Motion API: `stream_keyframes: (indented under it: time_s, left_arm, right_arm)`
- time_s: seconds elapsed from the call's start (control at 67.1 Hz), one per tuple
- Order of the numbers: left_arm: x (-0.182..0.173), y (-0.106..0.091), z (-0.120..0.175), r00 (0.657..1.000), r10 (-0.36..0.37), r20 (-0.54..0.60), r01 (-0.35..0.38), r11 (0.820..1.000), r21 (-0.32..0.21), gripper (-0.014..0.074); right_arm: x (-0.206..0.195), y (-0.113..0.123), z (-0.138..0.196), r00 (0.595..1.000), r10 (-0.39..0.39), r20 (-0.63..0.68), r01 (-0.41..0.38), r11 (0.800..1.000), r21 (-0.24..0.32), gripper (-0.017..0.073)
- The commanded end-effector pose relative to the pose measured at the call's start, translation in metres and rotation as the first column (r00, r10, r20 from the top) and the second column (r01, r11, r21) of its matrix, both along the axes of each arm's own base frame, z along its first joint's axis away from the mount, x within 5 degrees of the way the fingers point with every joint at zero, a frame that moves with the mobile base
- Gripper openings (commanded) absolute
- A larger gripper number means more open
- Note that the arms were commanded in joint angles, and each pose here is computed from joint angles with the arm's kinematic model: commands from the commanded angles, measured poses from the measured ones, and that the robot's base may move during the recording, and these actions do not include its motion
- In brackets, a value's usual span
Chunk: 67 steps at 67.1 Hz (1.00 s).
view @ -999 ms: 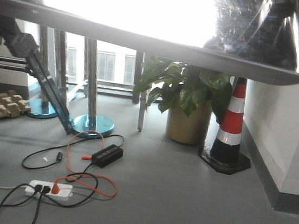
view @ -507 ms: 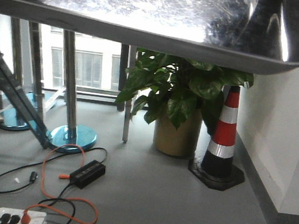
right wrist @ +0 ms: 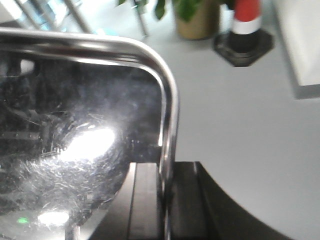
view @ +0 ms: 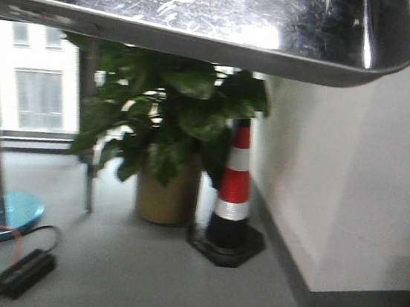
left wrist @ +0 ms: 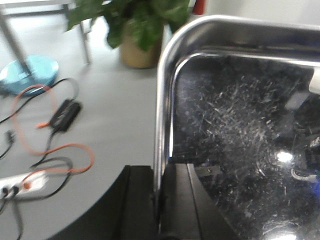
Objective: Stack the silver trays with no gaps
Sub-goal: 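Hold the tray with both grippers while the base drives to another shelf, then position the held tray above the silver tray on the shelf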
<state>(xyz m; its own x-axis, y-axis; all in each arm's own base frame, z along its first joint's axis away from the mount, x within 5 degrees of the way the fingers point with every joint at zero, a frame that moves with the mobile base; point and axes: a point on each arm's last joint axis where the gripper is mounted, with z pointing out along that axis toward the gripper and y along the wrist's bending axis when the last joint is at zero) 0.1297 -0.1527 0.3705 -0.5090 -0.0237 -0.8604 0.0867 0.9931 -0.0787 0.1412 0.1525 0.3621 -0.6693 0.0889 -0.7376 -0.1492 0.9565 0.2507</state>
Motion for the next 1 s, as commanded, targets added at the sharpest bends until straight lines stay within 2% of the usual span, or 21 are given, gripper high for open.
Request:
stream_keyframes:
  time_s: [0.0,0.984]
  left_arm:
    - [-0.0001,-0.0089,0.0037,0.997,-0.074,0.035,0.076,0.996,-0.041,-0.0015]
    - [-0.0001,-0.0089,0.0037,0.997,-0.074,0.035,0.076,0.996,-0.041,-0.0015]
  right_arm:
    - [-0.0011,0.0076,0.0100,0.995,0.077,0.071,-0.083,0.993,0.088,-0.0003]
    - [-0.0011,0.0080,0.0103,0.994,0.080,0.073,-0.087,0.992,0.092,-0.0003]
